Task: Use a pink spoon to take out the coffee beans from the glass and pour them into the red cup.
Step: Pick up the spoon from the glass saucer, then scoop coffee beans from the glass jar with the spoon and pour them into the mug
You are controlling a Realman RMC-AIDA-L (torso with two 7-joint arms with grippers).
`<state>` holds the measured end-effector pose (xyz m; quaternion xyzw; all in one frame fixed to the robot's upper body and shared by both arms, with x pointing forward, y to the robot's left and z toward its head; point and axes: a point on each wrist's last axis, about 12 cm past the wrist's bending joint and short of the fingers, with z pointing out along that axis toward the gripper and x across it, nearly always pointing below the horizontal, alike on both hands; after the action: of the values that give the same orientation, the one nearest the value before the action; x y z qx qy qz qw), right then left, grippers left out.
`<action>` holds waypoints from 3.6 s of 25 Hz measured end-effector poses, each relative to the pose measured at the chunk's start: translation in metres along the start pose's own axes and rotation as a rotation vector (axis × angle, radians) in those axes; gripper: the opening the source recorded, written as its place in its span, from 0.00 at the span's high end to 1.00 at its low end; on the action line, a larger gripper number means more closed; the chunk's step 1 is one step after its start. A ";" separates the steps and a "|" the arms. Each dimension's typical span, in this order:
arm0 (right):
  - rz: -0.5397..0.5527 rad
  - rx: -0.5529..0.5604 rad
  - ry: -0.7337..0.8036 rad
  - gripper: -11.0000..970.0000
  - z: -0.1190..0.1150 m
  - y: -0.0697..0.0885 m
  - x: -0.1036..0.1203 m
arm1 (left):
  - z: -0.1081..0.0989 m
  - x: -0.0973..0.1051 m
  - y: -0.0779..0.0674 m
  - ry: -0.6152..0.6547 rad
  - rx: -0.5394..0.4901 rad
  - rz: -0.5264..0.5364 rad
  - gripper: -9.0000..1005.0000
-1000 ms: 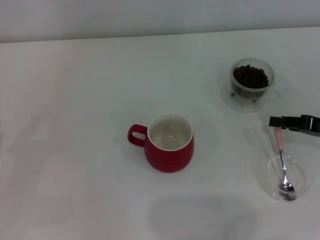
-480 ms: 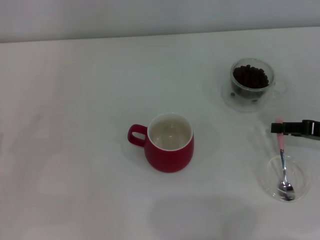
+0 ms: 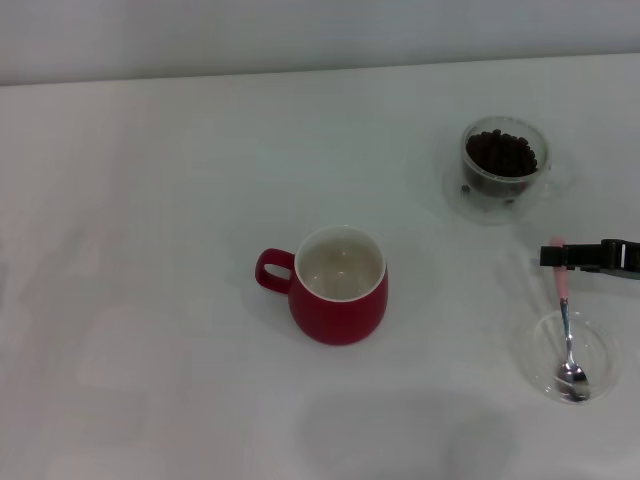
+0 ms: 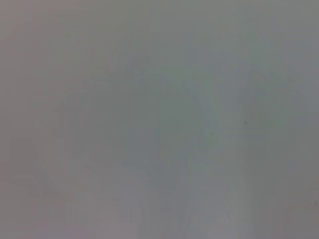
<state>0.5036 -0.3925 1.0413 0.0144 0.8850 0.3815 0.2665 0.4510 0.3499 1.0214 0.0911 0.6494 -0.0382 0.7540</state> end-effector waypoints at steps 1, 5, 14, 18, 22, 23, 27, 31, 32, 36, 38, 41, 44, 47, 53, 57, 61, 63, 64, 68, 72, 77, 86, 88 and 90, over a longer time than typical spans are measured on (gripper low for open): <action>0.000 0.001 0.000 0.61 0.000 0.000 0.000 | 0.000 0.000 0.000 0.000 0.000 0.000 0.53; -0.001 0.004 0.004 0.62 -0.001 -0.001 0.000 | 0.000 0.000 0.000 0.000 0.000 0.000 0.53; -0.019 0.002 0.016 0.63 0.004 0.002 0.001 | 0.002 0.001 0.001 0.011 -0.002 0.001 0.53; -0.017 0.002 0.012 0.64 0.004 0.002 0.000 | 0.002 0.002 0.001 0.017 -0.004 0.002 0.53; -0.016 0.005 0.003 0.77 0.002 0.002 -0.001 | 0.002 0.002 0.001 0.018 -0.004 0.002 0.53; -0.016 0.006 0.002 0.81 0.002 0.001 -0.002 | 0.002 0.002 0.001 0.018 -0.004 0.002 0.53; -0.016 0.006 -0.001 0.84 0.001 0.001 -0.003 | 0.002 0.002 0.001 0.019 -0.005 0.002 0.53; -0.014 0.004 -0.007 0.85 0.001 0.001 -0.003 | 0.002 0.002 0.001 0.020 -0.005 0.002 0.53; -0.011 0.004 -0.013 0.85 0.000 0.001 -0.004 | 0.002 0.002 0.001 0.020 -0.005 0.002 0.53; -0.001 0.010 -0.055 0.85 -0.005 -0.001 -0.006 | 0.002 0.002 0.001 0.021 -0.005 0.002 0.53; 0.002 0.004 -0.069 0.85 -0.008 0.000 -0.007 | 0.002 0.002 0.001 0.021 -0.005 0.002 0.53; 0.002 -0.015 -0.089 0.85 -0.011 0.002 -0.009 | 0.002 0.002 0.002 0.021 -0.006 0.004 0.53; 0.006 -0.055 -0.125 0.85 -0.015 0.006 -0.011 | 0.002 0.002 0.003 0.021 -0.006 0.010 0.53; 0.003 -0.101 -0.168 0.85 -0.021 0.011 -0.013 | 0.003 0.001 0.004 0.019 -0.005 0.016 0.53; -0.033 -0.191 -0.259 0.85 -0.021 0.025 -0.020 | 0.007 0.000 0.003 0.012 0.001 0.016 0.53; -0.067 -0.263 -0.344 0.85 -0.018 0.037 -0.030 | 0.013 -0.001 0.003 0.006 0.009 0.018 0.53; -0.105 -0.301 -0.387 0.85 -0.016 0.046 -0.042 | 0.018 -0.002 0.004 0.005 0.013 0.027 0.53; -0.127 -0.309 -0.394 0.85 -0.013 0.050 -0.048 | 0.020 -0.002 0.004 0.007 0.014 0.028 0.53; -0.135 -0.310 -0.400 0.85 -0.011 0.052 -0.051 | 0.021 -0.003 0.004 0.007 0.015 0.029 0.53; -0.144 -0.309 -0.440 0.85 -0.004 0.057 -0.062 | 0.023 -0.003 0.002 0.005 0.018 0.024 0.53; -0.153 -0.323 -0.469 0.85 0.000 0.063 -0.073 | 0.022 -0.002 0.001 0.007 0.017 0.019 0.53; -0.144 -0.333 -0.491 0.85 0.007 0.070 -0.085 | 0.019 0.000 0.000 0.014 0.012 0.015 0.53; -0.160 -0.239 -0.516 0.85 0.024 0.072 -0.104 | 0.014 0.001 0.000 0.021 0.006 0.011 0.53; -0.182 -0.201 -0.517 0.85 0.027 0.070 -0.106 | 0.014 0.001 0.000 0.021 0.006 0.011 0.53; -0.207 -0.153 -0.519 0.85 0.029 0.067 -0.108 | 0.014 0.001 0.000 0.019 0.006 0.010 0.53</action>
<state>0.5984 -0.3503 1.1202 0.0012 0.7524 0.4017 0.5220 0.4649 0.3471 1.0224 0.0973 0.6560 -0.0355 0.7476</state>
